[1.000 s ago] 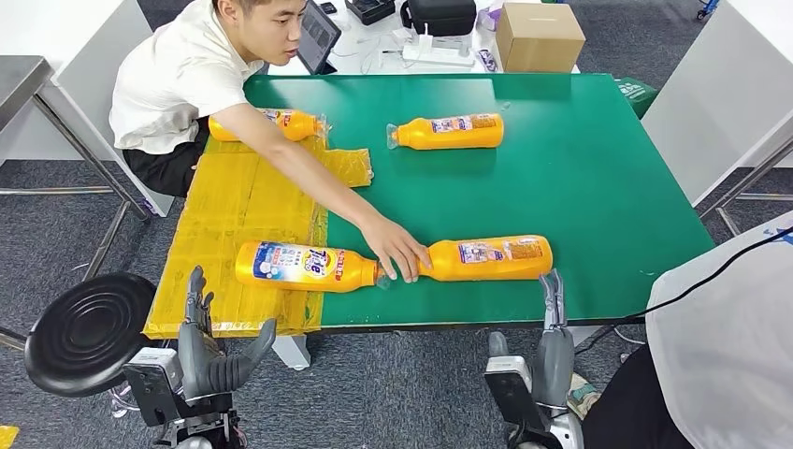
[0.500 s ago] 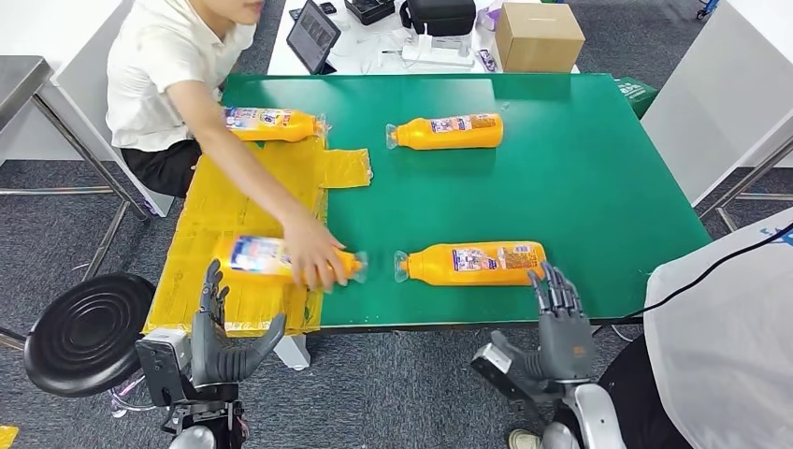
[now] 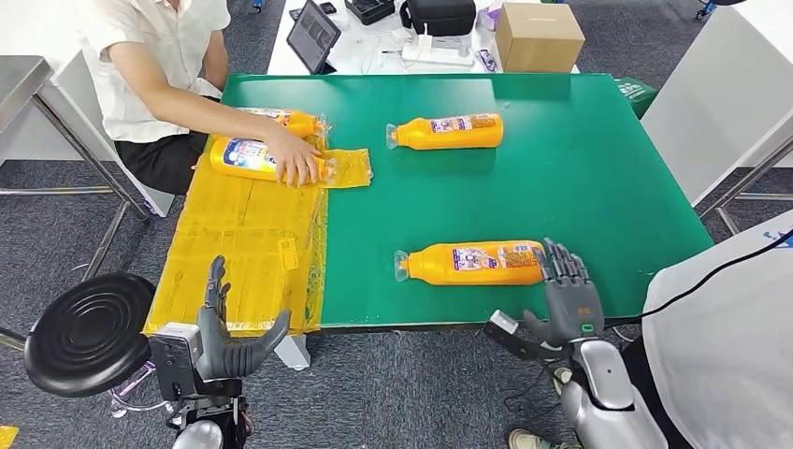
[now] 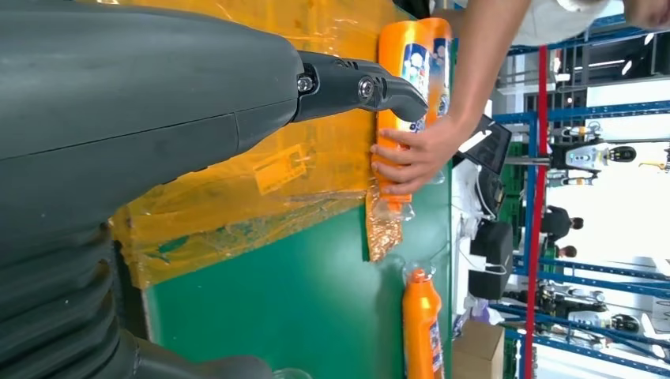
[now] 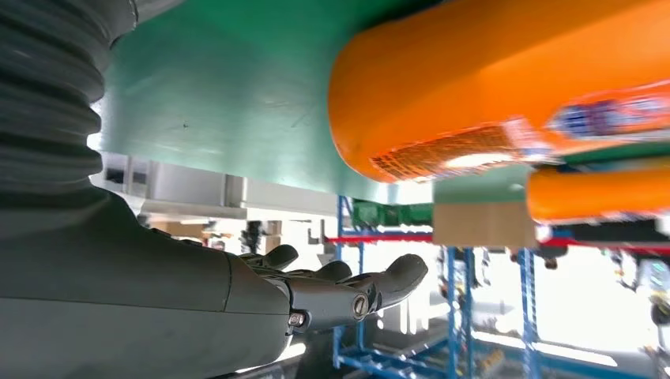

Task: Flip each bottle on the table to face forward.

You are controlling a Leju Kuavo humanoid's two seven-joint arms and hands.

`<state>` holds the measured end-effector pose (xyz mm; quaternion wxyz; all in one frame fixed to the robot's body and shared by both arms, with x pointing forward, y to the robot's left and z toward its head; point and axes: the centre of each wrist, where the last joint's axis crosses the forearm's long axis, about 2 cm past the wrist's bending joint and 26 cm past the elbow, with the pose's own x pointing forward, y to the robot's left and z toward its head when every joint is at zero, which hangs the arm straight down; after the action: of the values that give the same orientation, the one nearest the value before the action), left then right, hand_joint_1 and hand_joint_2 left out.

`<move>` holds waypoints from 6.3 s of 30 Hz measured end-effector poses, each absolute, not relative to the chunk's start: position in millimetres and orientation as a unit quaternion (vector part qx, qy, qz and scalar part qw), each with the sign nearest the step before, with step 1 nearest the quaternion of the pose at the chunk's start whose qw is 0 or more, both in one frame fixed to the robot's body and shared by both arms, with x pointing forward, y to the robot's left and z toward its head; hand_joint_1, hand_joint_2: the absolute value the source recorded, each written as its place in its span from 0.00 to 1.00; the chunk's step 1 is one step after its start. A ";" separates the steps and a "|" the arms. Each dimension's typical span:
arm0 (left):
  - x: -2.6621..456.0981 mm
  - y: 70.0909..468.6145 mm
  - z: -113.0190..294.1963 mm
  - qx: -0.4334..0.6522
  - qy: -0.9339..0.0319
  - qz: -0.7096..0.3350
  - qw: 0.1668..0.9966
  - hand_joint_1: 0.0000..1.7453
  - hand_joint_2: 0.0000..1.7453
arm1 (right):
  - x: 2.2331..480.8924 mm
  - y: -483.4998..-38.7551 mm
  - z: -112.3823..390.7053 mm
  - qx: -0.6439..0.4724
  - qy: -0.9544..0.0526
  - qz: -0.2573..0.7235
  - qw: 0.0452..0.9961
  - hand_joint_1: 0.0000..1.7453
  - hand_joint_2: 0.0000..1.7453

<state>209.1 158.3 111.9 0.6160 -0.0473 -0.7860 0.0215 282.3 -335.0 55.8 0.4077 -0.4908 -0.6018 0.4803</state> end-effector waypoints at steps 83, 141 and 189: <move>219.9 144.6 104.8 -0.268 -0.706 0.083 0.650 0.00 1.00 | 327.3 -259.6 51.6 -0.110 -0.695 0.332 0.629 1.00 1.00; 251.0 121.2 128.1 -0.393 -0.689 0.142 0.592 1.00 1.00 | 306.6 -71.2 85.6 0.109 -0.719 0.425 0.539 0.00 0.25; 314.2 216.5 111.7 0.204 -0.753 -0.268 0.566 1.00 1.00 | 240.1 -110.0 61.2 -0.079 -0.766 0.445 0.458 0.00 0.00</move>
<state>314.2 216.5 111.7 0.5657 0.2037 -0.7528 -0.2681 240.1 -110.0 61.2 0.4575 -0.0787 -0.7658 0.4450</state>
